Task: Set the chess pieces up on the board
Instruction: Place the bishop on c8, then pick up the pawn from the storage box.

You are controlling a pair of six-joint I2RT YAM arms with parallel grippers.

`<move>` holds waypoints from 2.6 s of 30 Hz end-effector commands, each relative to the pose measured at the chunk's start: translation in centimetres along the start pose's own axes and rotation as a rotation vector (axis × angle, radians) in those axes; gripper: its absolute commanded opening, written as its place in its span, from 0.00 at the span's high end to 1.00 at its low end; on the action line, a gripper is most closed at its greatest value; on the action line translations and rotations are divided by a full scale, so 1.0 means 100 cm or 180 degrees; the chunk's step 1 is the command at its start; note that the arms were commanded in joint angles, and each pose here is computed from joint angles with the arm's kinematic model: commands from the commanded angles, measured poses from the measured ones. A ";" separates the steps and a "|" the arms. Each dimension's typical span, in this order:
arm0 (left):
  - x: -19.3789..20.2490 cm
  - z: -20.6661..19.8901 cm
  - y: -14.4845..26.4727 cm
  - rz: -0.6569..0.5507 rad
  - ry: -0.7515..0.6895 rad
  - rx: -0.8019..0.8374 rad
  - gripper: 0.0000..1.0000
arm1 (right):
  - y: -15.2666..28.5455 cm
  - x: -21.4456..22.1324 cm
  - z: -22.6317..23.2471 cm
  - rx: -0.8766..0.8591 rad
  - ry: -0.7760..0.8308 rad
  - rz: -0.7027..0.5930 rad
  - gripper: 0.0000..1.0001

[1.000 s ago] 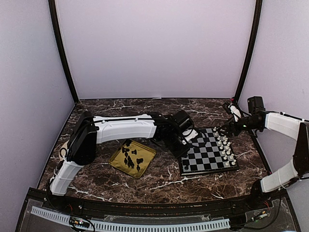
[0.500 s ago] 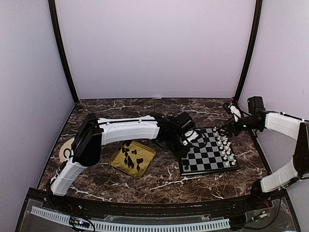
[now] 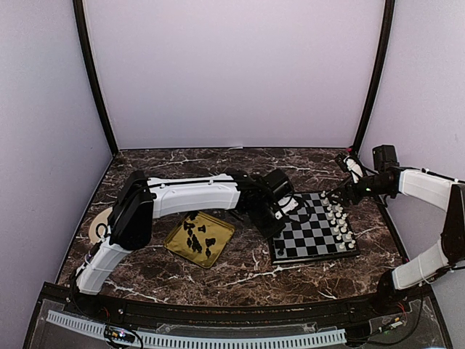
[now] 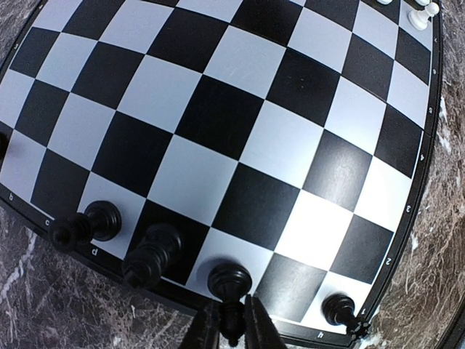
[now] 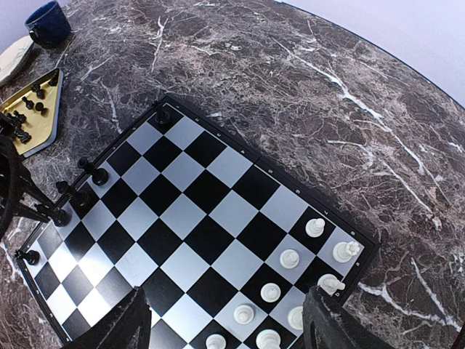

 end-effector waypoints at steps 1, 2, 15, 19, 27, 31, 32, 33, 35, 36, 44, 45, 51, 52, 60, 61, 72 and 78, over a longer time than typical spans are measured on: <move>0.000 -0.002 0.001 0.0040 0.0001 0.0028 0.86 | 0.002 -0.011 -0.001 0.0019 0.0097 -0.0070 0.28; 0.000 -0.002 0.001 0.0039 0.0002 0.0031 0.85 | 0.002 -0.010 -0.001 0.0014 0.0094 -0.0068 0.28; -0.001 -0.002 0.001 0.0036 0.0003 0.0035 0.81 | 0.002 -0.010 -0.001 0.0015 0.0095 -0.0068 0.28; 0.000 -0.002 0.001 0.0040 -0.0003 0.0030 0.81 | 0.002 -0.010 -0.001 0.0013 0.0096 -0.0068 0.28; 0.000 0.001 0.012 0.0097 -0.0004 -0.0066 0.72 | 0.001 -0.010 -0.001 0.0001 0.0085 -0.0062 0.28; 0.013 0.001 0.038 0.0238 -0.0009 -0.0122 0.66 | 0.002 -0.010 -0.001 0.0003 0.0087 -0.0066 0.28; 0.020 0.001 0.044 0.0275 -0.0014 -0.0117 0.66 | 0.002 -0.010 0.000 0.0006 0.0091 -0.0070 0.28; 0.026 -0.001 0.053 0.0273 -0.0035 -0.0093 0.65 | 0.002 -0.011 0.000 0.0008 0.0102 -0.0074 0.28; 0.040 -0.003 0.070 0.0279 -0.0071 -0.0102 0.63 | 0.002 -0.010 -0.001 0.0013 0.0092 -0.0067 0.28; 0.048 -0.001 0.078 0.0309 -0.0073 -0.0159 0.62 | 0.002 -0.010 -0.001 0.0016 0.0095 -0.0063 0.28; 0.109 0.041 0.127 0.0434 0.0397 -0.0567 0.57 | 0.002 -0.011 -0.002 0.0029 0.0091 -0.0073 0.29; 0.116 0.050 0.129 0.0447 0.0493 -0.0605 0.57 | 0.001 -0.011 -0.002 0.0027 0.0086 -0.0067 0.29; 0.148 0.086 0.139 0.0573 0.0867 -0.0780 0.64 | 0.001 -0.011 -0.002 0.0046 0.0092 -0.0059 0.29; 0.152 0.089 0.138 0.0633 0.0910 -0.0774 0.66 | 0.002 -0.011 -0.002 0.0057 0.0095 -0.0060 0.29; 0.179 0.117 0.131 0.0834 0.1385 -0.0757 0.67 | 0.004 -0.012 -0.002 0.0091 0.0121 -0.0079 0.28; 0.180 0.117 0.130 0.0833 0.1413 -0.0737 0.67 | 0.004 -0.012 -0.002 0.0090 0.0118 -0.0078 0.28; 0.194 0.124 0.105 0.0901 0.1628 -0.0618 0.65 | 0.004 -0.012 -0.001 0.0076 0.0120 -0.0083 0.28; 0.200 0.128 0.090 0.0961 0.1705 -0.0622 0.69 | 0.004 -0.012 -0.002 0.0081 0.0120 -0.0080 0.29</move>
Point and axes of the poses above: each gripper's point midway between its finger pads, its own y axis back along the fingers, its own z axis along the line the jaws close on, x = y × z, the point moved 5 cm from there along y, back along the fingers, and after that the axes turned 3 degrees about -y, right-handed, at the moved point
